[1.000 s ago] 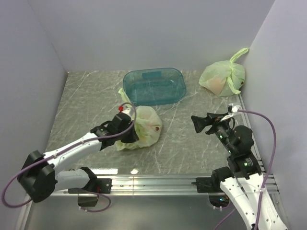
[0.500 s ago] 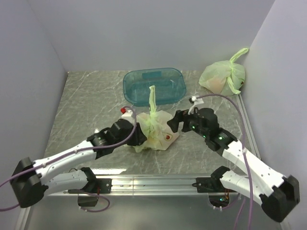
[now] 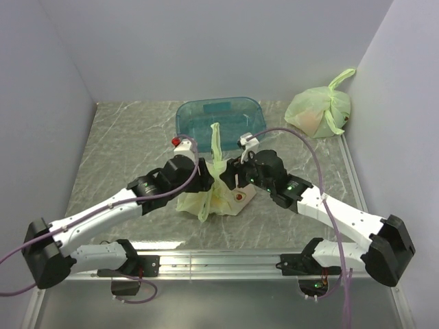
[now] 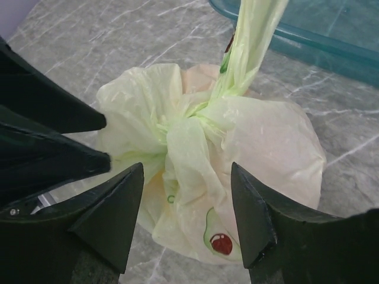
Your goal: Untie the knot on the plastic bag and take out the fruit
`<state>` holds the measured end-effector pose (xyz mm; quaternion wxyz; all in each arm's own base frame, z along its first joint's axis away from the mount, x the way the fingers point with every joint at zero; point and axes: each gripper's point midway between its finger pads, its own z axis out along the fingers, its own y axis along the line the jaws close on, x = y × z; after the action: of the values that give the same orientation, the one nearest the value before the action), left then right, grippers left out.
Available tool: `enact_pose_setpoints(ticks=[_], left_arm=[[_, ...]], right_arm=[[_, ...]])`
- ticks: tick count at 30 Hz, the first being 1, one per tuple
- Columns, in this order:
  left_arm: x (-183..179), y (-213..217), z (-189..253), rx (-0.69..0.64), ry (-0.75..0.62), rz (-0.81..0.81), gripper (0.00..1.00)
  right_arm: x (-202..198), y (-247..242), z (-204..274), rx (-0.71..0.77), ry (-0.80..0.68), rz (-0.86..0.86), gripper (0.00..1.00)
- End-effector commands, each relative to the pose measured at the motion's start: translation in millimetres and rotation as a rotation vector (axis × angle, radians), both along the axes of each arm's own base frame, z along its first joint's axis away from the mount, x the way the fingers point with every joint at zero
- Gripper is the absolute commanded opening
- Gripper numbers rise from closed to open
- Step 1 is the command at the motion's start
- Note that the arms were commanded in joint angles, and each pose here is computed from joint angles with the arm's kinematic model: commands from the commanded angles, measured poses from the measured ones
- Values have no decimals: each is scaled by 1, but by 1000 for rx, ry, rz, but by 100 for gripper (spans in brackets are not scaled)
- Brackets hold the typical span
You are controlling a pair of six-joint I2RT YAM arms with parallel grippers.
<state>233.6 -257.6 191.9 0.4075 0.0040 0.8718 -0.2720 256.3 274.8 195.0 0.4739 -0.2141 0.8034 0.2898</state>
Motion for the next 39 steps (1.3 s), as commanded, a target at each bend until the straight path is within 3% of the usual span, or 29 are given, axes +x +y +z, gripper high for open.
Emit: enact_pose_setpoints(ticks=[1, 11, 21, 24, 25, 26, 27, 28, 34, 37, 39], left_arm=[[20, 8, -1, 87, -20, 55, 60], [25, 11, -36, 142, 40, 80, 62], [24, 14, -63, 179, 74, 82, 60], [24, 13, -69, 181, 76, 79, 60], [24, 13, -69, 180, 75, 79, 60], [24, 13, -73, 186, 81, 77, 60], [25, 13, -73, 185, 80, 80, 59], [25, 12, -74, 184, 80, 80, 58], [29, 7, -72, 165, 71, 77, 46], [29, 6, -71, 156, 65, 73, 34], [29, 4, -71, 149, 63, 69, 20]], right_arm=[[12, 17, 17, 51, -82, 29, 67], [14, 23, -39, 6, -17, 41, 67], [6, 29, -64, -74, -28, 91, 66], [6, 27, -66, -81, -34, 83, 46], [5, 25, -65, -76, -35, 80, 30], [4, 25, -65, -72, -38, 82, 21], [3, 25, -62, -66, -45, 83, 4], [1, 23, -59, -57, -51, 82, 0], [-7, 10, -44, 13, -98, 47, 0], [-11, 7, -36, 53, -118, 43, 0], [-13, 7, -32, 68, -120, 48, 0]])
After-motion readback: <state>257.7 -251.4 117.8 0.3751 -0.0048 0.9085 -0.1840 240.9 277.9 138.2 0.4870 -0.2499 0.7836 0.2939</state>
